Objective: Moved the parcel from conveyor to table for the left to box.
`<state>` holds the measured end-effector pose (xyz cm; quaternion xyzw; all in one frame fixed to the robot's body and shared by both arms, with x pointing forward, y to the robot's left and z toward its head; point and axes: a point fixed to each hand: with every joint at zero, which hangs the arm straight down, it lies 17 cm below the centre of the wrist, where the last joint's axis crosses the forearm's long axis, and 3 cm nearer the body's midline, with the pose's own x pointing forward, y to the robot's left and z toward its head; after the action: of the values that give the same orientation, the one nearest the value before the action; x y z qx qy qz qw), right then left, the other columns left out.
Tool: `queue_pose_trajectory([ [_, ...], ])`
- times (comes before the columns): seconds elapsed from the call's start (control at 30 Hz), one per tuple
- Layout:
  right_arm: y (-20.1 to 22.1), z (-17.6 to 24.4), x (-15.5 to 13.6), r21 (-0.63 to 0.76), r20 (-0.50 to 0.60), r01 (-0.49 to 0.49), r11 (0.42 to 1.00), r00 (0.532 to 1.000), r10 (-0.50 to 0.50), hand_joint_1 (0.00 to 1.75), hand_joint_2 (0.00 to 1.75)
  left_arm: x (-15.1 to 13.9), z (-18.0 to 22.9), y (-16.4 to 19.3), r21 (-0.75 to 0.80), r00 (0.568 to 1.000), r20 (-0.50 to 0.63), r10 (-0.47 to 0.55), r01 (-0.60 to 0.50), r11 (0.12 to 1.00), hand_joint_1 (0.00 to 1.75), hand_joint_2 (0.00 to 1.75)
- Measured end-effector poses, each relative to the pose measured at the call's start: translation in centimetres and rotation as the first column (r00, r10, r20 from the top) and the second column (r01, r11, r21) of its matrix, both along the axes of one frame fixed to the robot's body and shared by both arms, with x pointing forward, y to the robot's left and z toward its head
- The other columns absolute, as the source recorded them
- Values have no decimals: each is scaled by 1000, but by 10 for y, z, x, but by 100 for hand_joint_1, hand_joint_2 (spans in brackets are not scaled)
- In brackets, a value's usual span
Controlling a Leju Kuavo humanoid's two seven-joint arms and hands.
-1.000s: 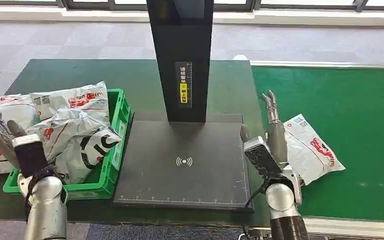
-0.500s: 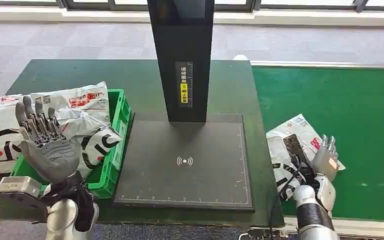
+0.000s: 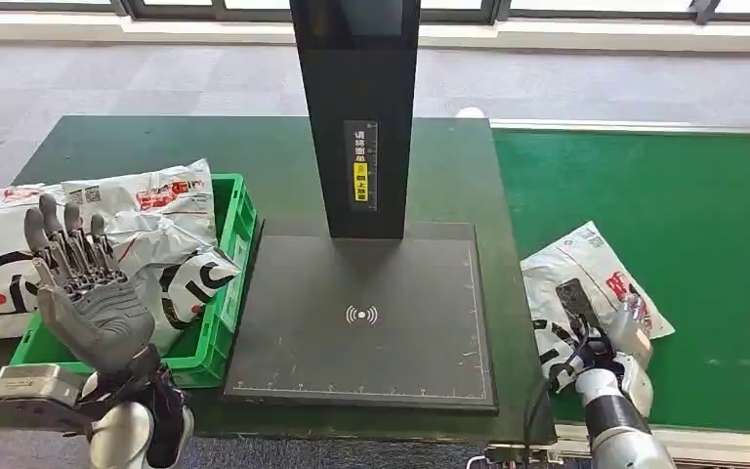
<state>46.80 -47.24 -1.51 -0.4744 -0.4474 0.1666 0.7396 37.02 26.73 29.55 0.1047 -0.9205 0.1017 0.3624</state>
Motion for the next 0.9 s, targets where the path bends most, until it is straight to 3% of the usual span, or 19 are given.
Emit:
queue_pose_trajectory([
  [0.17, 1, -29, -10, 39, -146, 0, 999, 989, 6, 0, 175, 1, -1, -1, 6, 1000, -6, 0, 0, 1000, 0, 0],
  [0.2, 1, -30, -11, 42, -152, 0, 999, 988, 6, 16, 175, 1, -1, -1, 7, 1000, -6, 0, 0, 1000, 0, 0],
  [0.23, 2, -32, -11, 47, -156, 0, 999, 988, 7, 175, 175, 1, -1, -1, 7, 1000, -7, 0, 0, 1000, 0, 0],
  [0.4, 4, -51, -19, 77, -279, -3, 997, 960, 24, 175, 175, 3, -2, -3, 7, 1000, -16, -10, 10, 1000, 0, 0],
  [0.53, 8, -54, -18, 75, -309, -33, 997, 949, 55, 175, 175, 4, -3, -7, 9, 1000, -22, -21, 21, 1000, 0, 0],
  [0.7, 11, -49, -11, 57, -305, -70, 996, 949, 84, 175, 175, 5, -4, -10, 14, 999, -30, -34, 35, 999, 0, 0],
  [0.9, 19, -34, 3, 34, -224, -116, 993, 967, 121, 175, 175, 4, -5, -11, 15, 999, -27, -38, 39, 999, 0, 0],
])
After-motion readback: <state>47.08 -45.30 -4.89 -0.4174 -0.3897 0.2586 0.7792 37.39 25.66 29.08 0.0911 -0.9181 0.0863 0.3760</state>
